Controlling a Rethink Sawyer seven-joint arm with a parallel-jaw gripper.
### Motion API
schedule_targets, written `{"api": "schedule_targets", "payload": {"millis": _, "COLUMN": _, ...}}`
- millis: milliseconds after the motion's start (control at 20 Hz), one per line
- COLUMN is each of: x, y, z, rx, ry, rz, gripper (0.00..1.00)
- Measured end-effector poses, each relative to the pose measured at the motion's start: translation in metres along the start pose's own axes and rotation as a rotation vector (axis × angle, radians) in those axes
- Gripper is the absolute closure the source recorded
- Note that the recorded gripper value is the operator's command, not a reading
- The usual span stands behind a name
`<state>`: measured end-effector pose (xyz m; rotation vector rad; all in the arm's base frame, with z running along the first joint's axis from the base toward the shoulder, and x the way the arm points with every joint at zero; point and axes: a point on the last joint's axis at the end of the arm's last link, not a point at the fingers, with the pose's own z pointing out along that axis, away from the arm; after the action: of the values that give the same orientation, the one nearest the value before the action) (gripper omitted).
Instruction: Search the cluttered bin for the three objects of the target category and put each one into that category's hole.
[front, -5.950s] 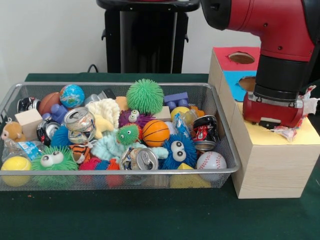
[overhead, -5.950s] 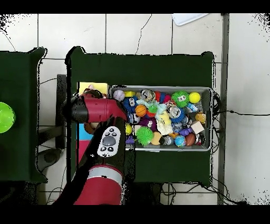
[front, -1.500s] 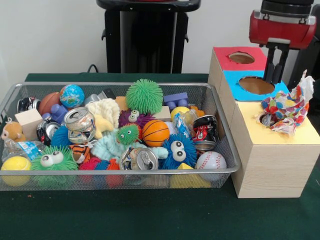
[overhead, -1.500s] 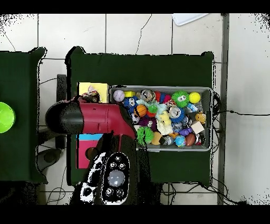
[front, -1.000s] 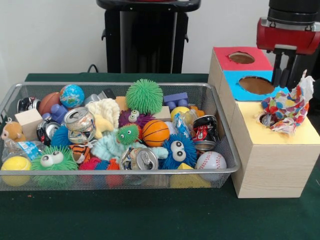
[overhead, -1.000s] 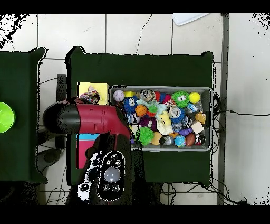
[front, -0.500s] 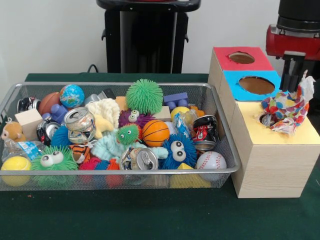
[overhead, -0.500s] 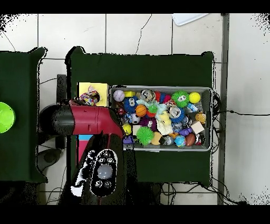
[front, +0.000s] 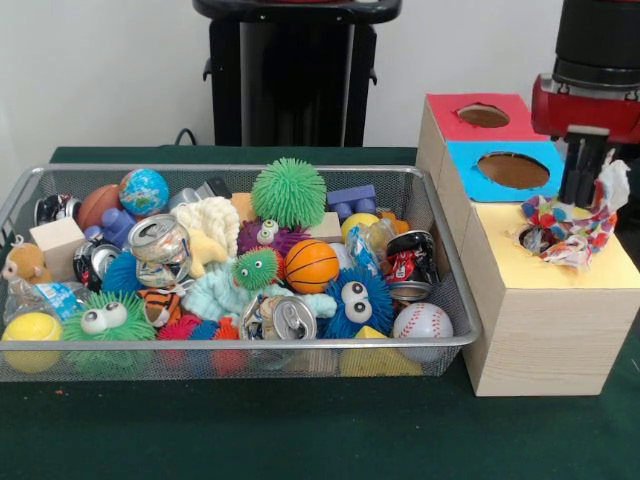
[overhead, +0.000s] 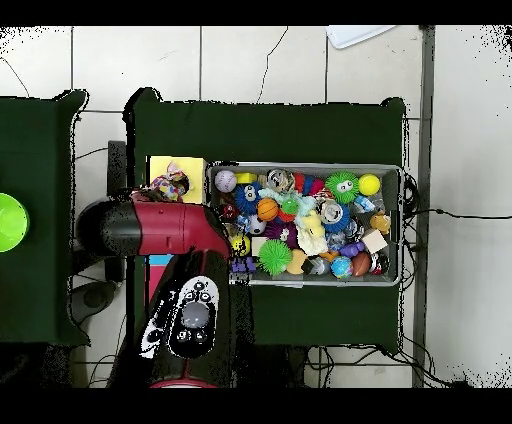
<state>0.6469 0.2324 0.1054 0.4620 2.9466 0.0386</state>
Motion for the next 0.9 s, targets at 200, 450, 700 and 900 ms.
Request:
{"api": "schedule_targets", "payload": {"millis": 200, "x": 0.001, "y": -0.001, "z": 0.011, "rx": 0.001, "ry": -0.016, "rz": -0.001, "gripper": 1.0}}
{"api": "schedule_targets", "payload": {"millis": 450, "x": 0.002, "y": -0.002, "z": 0.02, "rx": 0.001, "ry": -0.023, "rz": 0.001, "gripper": 1.0}}
{"api": "schedule_targets", "payload": {"millis": 700, "x": 0.0, "y": -0.001, "z": 0.021, "rx": -0.001, "ry": -0.028, "rz": 0.003, "gripper": 1.0}}
{"api": "schedule_targets", "payload": {"millis": 900, "x": -0.001, "y": 0.0, "z": 0.021, "rx": 0.0, "ry": -0.032, "rz": 0.0, "gripper": 1.0}}
